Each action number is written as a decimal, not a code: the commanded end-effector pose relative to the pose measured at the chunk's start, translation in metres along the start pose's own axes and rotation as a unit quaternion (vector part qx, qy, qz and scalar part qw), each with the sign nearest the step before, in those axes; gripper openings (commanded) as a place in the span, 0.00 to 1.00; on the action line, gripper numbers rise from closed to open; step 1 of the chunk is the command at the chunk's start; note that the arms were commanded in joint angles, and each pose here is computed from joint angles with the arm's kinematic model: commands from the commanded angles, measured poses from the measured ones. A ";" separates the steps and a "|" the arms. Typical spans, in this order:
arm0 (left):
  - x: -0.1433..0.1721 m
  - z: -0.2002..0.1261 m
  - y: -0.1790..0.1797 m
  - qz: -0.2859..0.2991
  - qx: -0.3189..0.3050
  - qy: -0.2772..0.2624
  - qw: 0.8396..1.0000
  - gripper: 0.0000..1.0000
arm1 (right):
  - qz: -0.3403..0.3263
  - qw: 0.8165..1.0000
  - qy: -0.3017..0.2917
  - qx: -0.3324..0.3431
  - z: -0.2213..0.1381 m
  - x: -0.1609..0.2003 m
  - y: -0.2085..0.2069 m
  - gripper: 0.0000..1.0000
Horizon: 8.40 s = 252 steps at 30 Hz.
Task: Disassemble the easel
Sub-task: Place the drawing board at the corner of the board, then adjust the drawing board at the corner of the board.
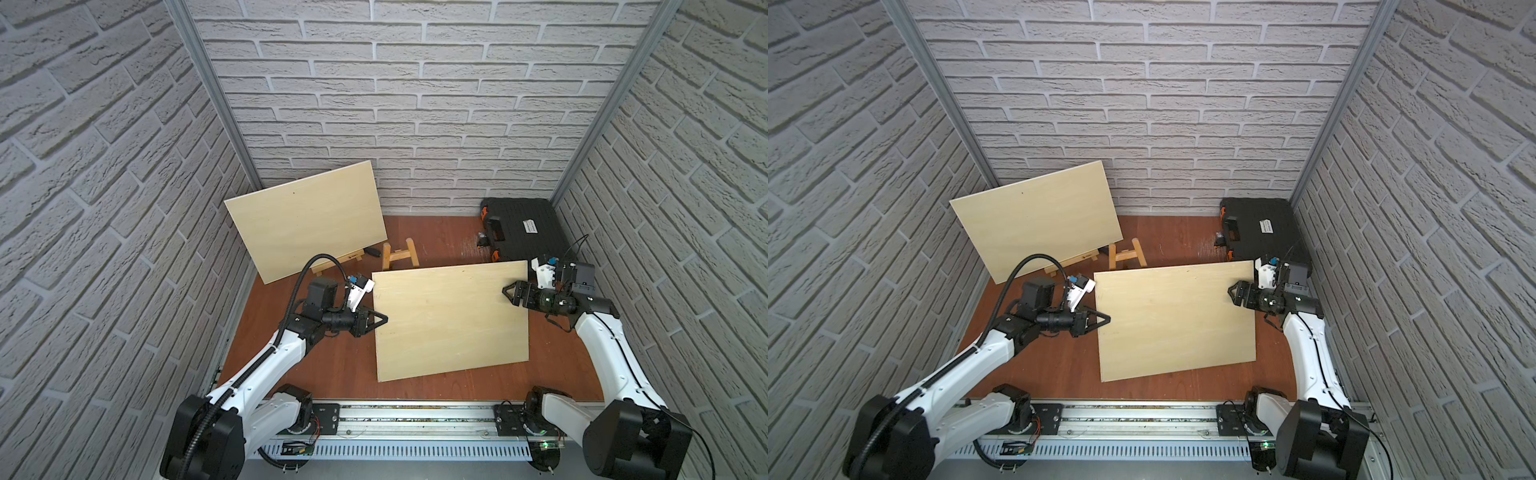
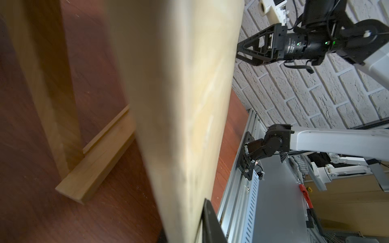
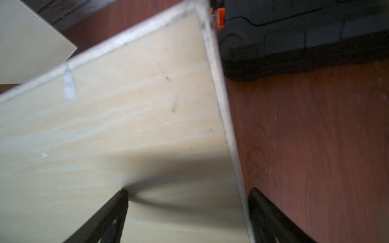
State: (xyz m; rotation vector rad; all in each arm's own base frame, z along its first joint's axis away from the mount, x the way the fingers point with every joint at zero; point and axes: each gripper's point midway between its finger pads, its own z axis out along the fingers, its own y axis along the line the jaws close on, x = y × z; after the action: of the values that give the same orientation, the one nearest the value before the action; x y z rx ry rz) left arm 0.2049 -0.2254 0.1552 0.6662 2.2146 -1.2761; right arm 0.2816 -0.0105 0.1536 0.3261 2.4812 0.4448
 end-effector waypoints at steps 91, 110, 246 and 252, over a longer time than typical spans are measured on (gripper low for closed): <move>0.020 0.180 0.035 -0.009 -0.184 0.086 0.979 0.00 | -0.055 0.996 -0.071 -0.030 -0.032 -0.111 0.049 0.85; 0.025 0.177 0.038 0.007 -0.196 0.088 0.977 0.00 | -0.065 0.992 0.061 0.085 0.067 -0.132 -0.008 0.82; 0.001 0.040 0.012 0.018 -0.258 -0.058 0.964 0.62 | -0.155 0.973 0.165 0.051 0.190 -0.022 0.098 0.86; 0.002 0.023 0.020 0.009 -0.269 -0.068 0.961 0.63 | -0.133 0.968 0.209 0.043 0.206 0.006 0.091 0.85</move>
State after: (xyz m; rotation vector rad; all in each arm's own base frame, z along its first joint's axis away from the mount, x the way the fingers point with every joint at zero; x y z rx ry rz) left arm 0.2180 -0.2473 0.1345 0.3944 2.2779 -0.6646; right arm 0.4145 0.1175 0.0386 -0.0959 2.8823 0.2805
